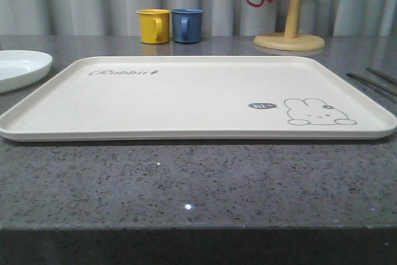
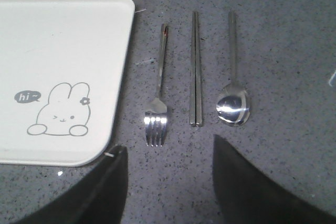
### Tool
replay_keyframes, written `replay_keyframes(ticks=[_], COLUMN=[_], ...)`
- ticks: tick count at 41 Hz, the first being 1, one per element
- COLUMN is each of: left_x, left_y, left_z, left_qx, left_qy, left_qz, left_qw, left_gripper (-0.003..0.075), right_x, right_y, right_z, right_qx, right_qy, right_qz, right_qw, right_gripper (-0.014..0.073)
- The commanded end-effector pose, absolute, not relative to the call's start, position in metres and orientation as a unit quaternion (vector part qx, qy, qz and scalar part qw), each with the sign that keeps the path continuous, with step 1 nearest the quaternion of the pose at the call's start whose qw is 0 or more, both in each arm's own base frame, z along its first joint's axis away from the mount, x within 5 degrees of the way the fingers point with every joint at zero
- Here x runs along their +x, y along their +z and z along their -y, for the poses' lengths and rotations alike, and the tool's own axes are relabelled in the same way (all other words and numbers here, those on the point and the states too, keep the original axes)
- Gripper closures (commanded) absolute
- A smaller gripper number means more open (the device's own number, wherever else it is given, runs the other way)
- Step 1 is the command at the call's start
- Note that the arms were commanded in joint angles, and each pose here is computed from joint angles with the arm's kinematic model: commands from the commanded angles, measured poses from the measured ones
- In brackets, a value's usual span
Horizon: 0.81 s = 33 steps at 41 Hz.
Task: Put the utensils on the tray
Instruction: 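Lower the left gripper to the white plate rim and grasp it, then carry the white plate onto the tray and release it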
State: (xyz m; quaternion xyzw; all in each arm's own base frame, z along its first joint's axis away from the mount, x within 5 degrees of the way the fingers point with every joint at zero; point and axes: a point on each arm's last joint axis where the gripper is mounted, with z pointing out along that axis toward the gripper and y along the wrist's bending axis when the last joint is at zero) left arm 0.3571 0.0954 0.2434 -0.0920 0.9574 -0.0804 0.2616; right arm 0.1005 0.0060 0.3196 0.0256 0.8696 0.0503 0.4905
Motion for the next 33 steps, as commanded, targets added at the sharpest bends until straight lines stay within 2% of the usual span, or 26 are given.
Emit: replay_keyframes(ticks=[1, 11, 18, 26, 33], left_x=[0.355, 0.342, 0.334, 0.33, 0.334], left_y=[0.28, 0.338, 0.367, 0.363, 0.347], left_z=[-0.092, -0.08, -0.044, 0.015, 0.062], left_qx=[-0.088, -0.059, 0.015, 0.112, 0.177], left_qy=[-0.077, -0.078, -0.09, -0.132, -0.158], left_qz=[-0.94, -0.922, -0.917, -0.923, -0.923], left_qw=[0.32, 0.375, 0.388, 0.344, 0.304], left_gripper=[0.0738, 0.0738, 0.0738, 0.0738, 0.0738], right_x=[0.104, 0.104, 0.104, 0.104, 0.104], right_y=[0.335, 0.335, 0.335, 0.335, 0.335], right_z=[-0.006, -0.006, -0.006, -0.006, -0.006], right_qx=[0.02, 0.02, 0.02, 0.02, 0.02], right_qy=[0.046, 0.046, 0.046, 0.046, 0.046], right_qz=[-0.846, -0.846, -0.846, -0.846, -0.846], right_qw=[0.532, 0.532, 0.532, 0.532, 0.532], right_gripper=[0.0193, 0.0193, 0.0193, 0.0193, 0.0193])
